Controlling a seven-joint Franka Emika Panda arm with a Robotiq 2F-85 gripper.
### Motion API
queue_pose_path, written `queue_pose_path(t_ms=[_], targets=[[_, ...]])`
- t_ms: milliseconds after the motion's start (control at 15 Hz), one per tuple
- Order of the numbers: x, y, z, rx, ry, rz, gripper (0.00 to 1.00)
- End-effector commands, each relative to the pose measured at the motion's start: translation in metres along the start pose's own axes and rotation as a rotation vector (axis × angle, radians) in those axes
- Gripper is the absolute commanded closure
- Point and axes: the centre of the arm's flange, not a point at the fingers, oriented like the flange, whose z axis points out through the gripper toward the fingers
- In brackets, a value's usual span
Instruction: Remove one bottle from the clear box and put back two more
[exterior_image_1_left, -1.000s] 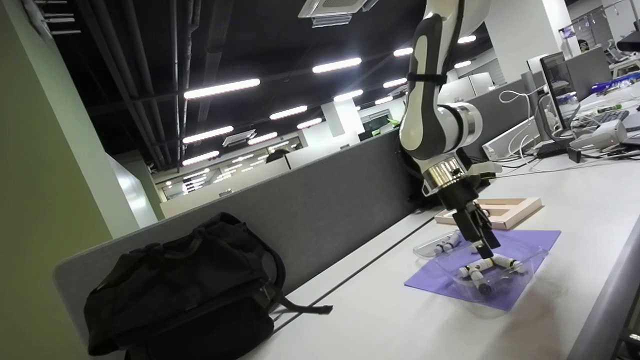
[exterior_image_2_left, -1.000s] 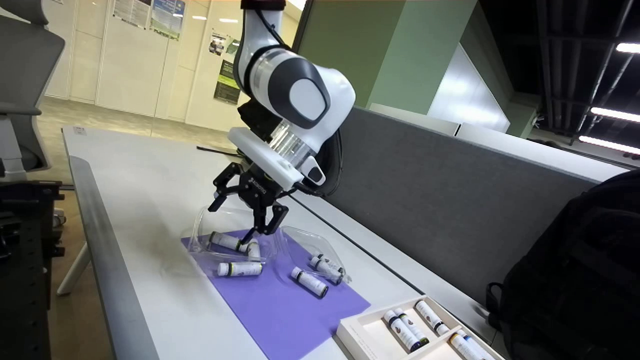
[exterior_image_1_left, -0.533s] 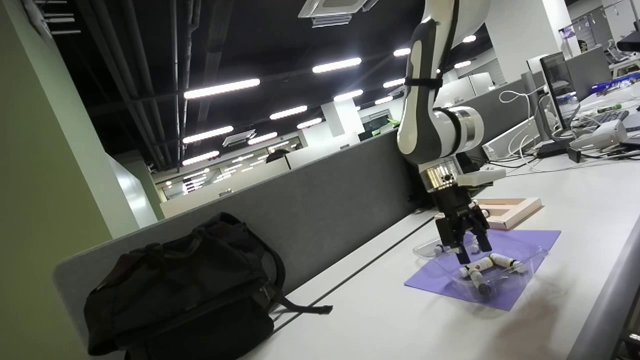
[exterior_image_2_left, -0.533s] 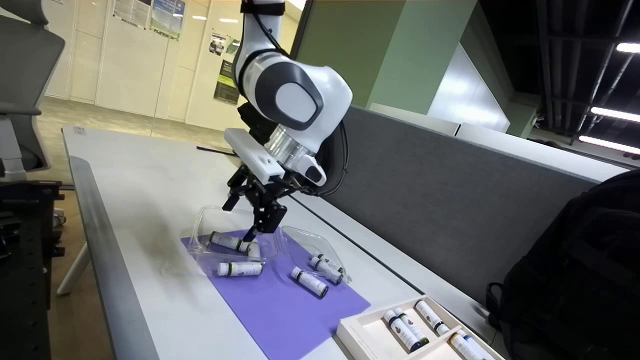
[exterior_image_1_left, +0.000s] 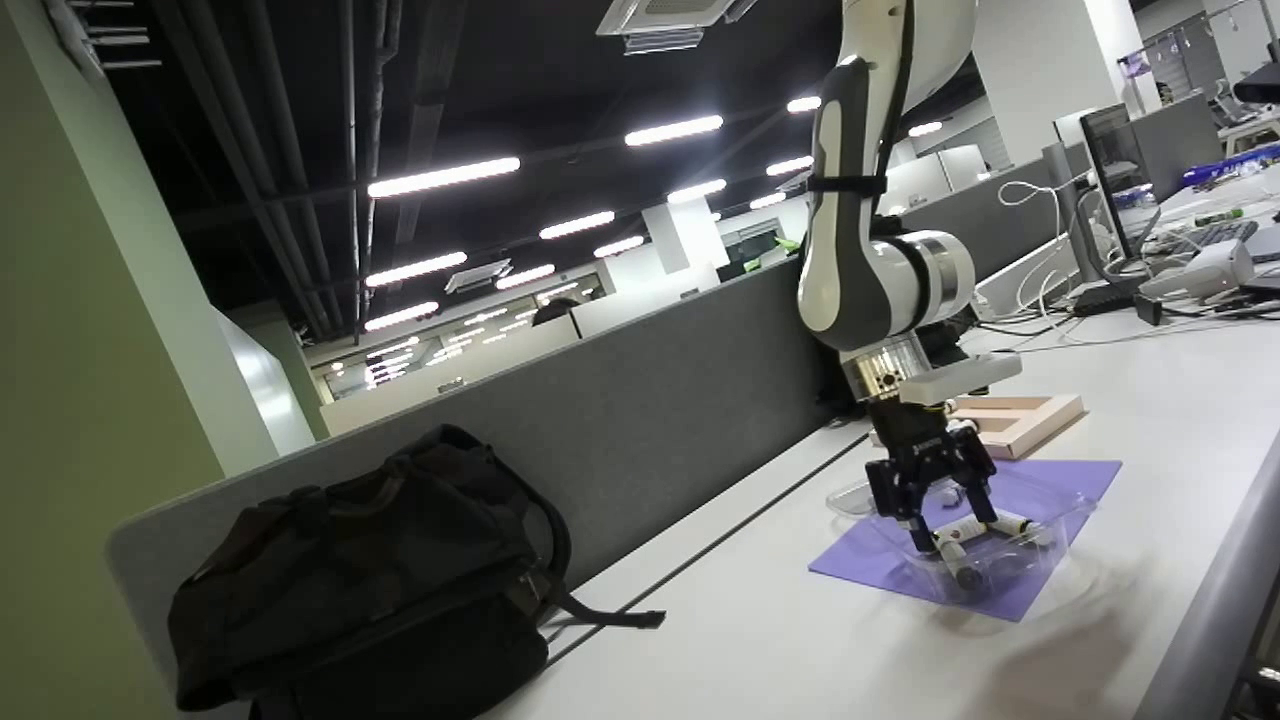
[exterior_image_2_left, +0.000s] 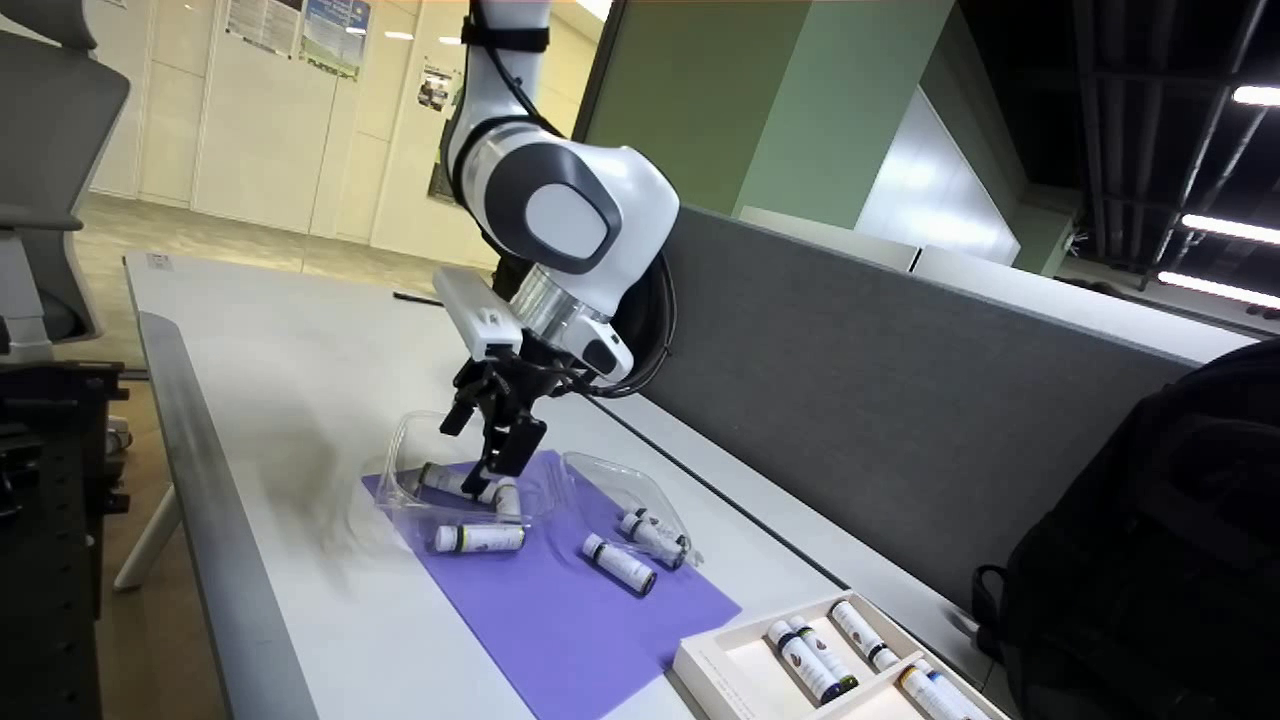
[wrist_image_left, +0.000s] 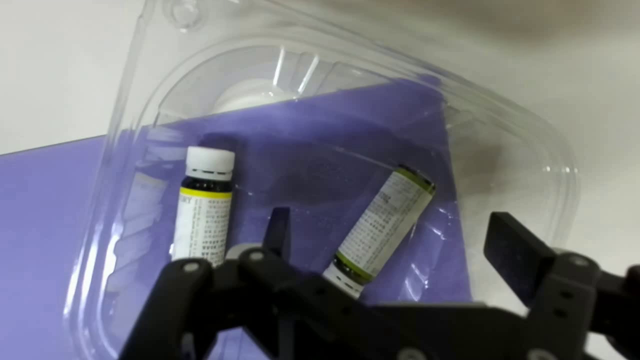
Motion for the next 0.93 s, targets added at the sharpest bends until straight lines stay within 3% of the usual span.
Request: queue_pose_path(t_ms=[0,600,667,733,867], targets=[[0.000,0.001,0.000,0.000,0.000,0.003,0.00],[0.008,0.002,0.025,-0.003,0.087,0.082,0.00],[0.008,0.002,0.029,-0.002,0.096,0.083,0.25],[0.008,0.001,0.032,-0.010,0.104,0.081,0.26],[0.007,0.000,0.035,-0.016,0.119,0.083,0.40]])
